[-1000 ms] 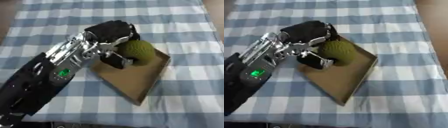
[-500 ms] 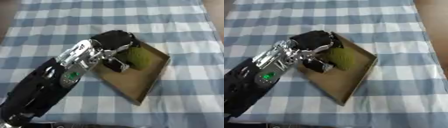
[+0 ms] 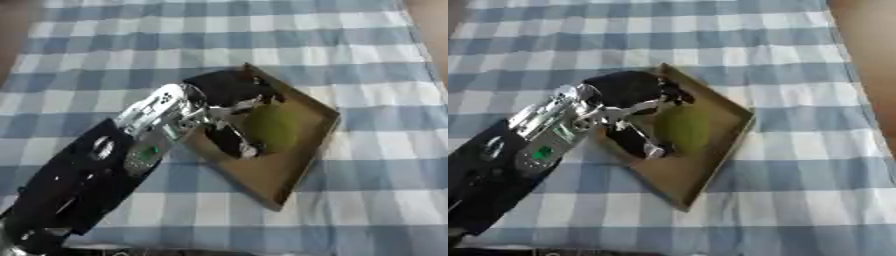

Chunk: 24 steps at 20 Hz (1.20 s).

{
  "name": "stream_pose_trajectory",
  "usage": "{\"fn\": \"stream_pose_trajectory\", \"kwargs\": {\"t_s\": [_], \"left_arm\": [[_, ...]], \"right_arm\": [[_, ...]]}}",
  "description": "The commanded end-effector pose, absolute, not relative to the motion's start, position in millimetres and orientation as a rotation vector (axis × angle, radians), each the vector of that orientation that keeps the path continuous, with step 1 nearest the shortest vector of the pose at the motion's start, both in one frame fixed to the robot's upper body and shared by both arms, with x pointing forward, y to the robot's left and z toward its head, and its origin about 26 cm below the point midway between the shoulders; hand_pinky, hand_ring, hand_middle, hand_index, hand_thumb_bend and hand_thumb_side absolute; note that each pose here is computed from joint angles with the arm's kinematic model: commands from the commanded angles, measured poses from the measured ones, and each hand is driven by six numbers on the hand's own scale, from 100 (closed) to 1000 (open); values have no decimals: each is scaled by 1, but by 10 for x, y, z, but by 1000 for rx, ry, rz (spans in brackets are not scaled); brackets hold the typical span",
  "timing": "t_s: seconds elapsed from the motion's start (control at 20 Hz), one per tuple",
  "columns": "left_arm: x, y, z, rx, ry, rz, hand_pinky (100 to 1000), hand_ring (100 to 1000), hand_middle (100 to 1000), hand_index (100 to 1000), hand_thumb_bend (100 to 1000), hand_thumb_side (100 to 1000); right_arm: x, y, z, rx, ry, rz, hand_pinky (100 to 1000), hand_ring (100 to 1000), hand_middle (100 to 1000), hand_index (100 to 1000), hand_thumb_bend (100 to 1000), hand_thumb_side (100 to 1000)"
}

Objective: Pick up objects on the table and place them in the box.

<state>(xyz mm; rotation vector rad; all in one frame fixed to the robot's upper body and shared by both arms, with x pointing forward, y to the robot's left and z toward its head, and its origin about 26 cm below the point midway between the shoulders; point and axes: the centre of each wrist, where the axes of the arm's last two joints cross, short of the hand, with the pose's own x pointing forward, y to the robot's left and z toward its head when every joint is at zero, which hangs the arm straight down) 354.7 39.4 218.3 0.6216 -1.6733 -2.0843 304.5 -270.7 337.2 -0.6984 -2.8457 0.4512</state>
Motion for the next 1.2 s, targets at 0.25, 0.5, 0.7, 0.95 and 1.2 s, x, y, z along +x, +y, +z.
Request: {"fn": "stream_pose_trajectory", "kwargs": {"t_s": [0.25,0.5,0.7,0.95,1.2], "left_arm": [[3336,480,2612,709,-1818,-1998,885,831,775,953,590,556],[3075,682,2935,647,-2022,-1833,866,808,752,937,379,484],[2977,761,3017,596,-2064,-1777,785,716,667,873,100,483],[2902,1137,3048,559,-2123,-1521,741,677,638,836,100,628],[2979,1506,3161,588,-2139,-1265,721,664,626,828,100,647]], "right_arm": [[2988,-2731,3449,-719,-2873,460,888,875,623,830,100,407],[2985,-2736,3460,-725,-2881,461,887,873,625,830,100,388],[2983,-2738,3467,-729,-2887,461,884,867,630,829,100,349],[2972,-2771,3494,-756,-2918,434,882,864,634,829,100,331],[2972,-2769,3502,-755,-2939,404,883,866,635,829,100,349]]}}
